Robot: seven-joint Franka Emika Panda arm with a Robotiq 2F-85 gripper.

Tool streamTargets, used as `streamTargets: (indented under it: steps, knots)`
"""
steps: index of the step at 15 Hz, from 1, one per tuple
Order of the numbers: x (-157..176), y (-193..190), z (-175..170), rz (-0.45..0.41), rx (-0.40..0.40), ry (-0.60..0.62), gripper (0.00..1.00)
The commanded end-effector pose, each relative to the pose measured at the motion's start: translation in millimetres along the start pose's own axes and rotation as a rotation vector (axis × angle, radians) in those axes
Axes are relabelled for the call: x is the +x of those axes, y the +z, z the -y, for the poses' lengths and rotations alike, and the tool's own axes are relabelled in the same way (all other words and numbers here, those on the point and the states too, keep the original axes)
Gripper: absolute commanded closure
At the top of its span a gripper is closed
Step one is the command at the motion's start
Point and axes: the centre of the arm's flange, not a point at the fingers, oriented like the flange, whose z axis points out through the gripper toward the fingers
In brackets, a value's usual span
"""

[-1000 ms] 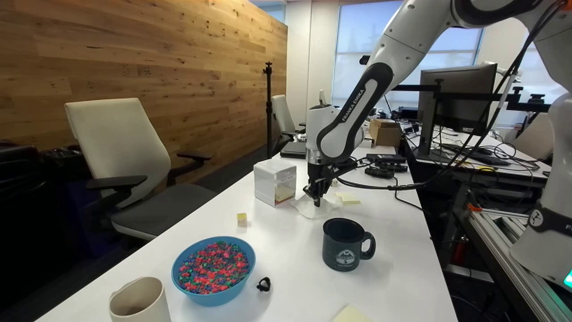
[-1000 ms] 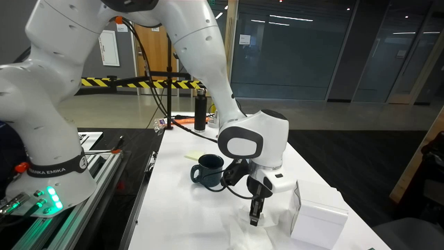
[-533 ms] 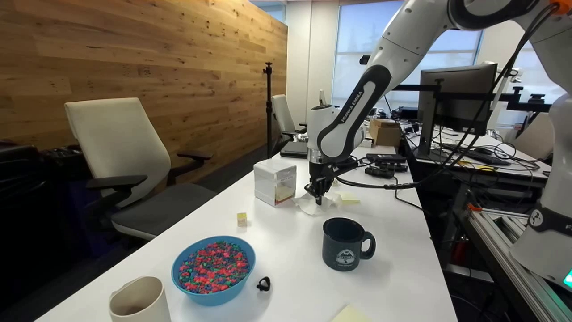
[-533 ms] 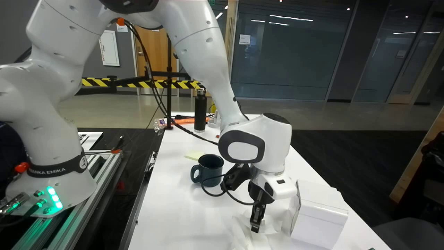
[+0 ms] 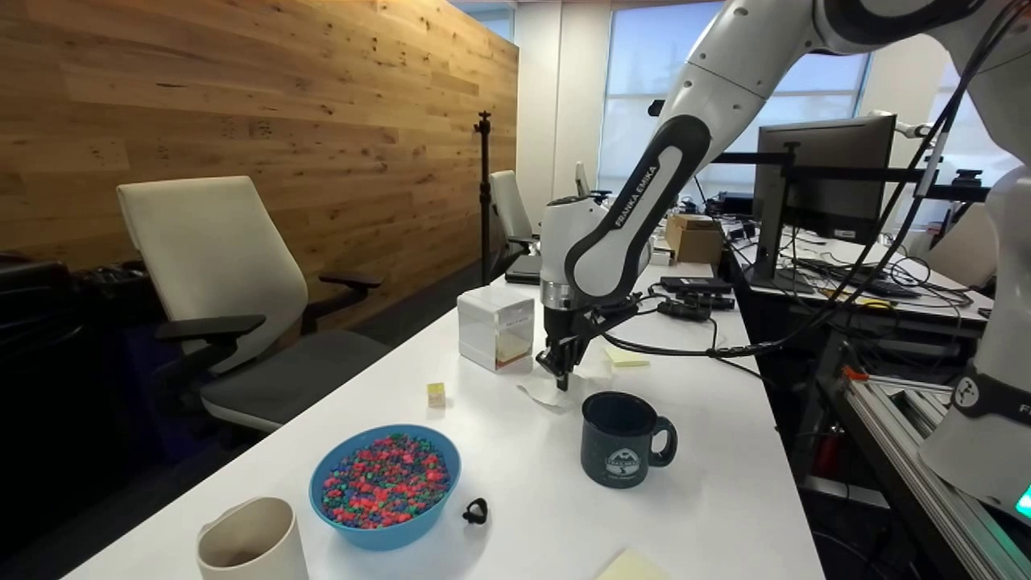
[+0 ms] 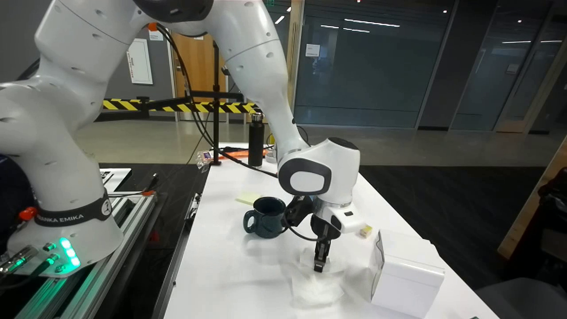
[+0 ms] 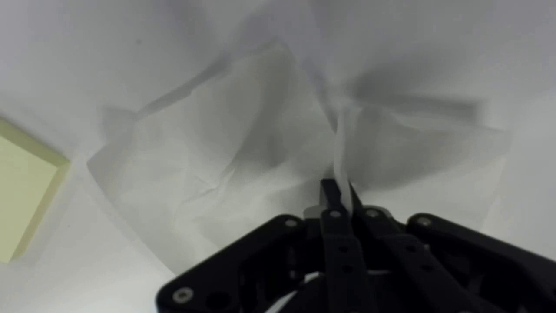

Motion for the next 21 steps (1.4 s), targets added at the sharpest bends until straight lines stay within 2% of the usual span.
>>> streamTargets:
  steps: [1, 4, 5, 6, 7, 17, 21]
  knots:
    - [-11.8, -6.0, 8.5, -0.005, 0.019, -0.011, 1.0]
    - [-12.2, -13.0, 7.8, -0.001, 0.023, -0.005, 0.98]
    - [-13.2, -17.5, 7.4, 0.004, 0.029, -0.005, 0.73]
    - [-14.1, -23.4, 7.3, 0.006, 0.037, -0.005, 0.73]
    - [-15.1, -29.7, 7.5, 0.002, 0.047, -0.006, 0.68]
    - [-22.2, -94.9, 13.5, -0.06, 0.122, -0.002, 0.01]
    - [-23.8, -106.5, 13.4, -0.078, 0.131, -0.003, 0.0]
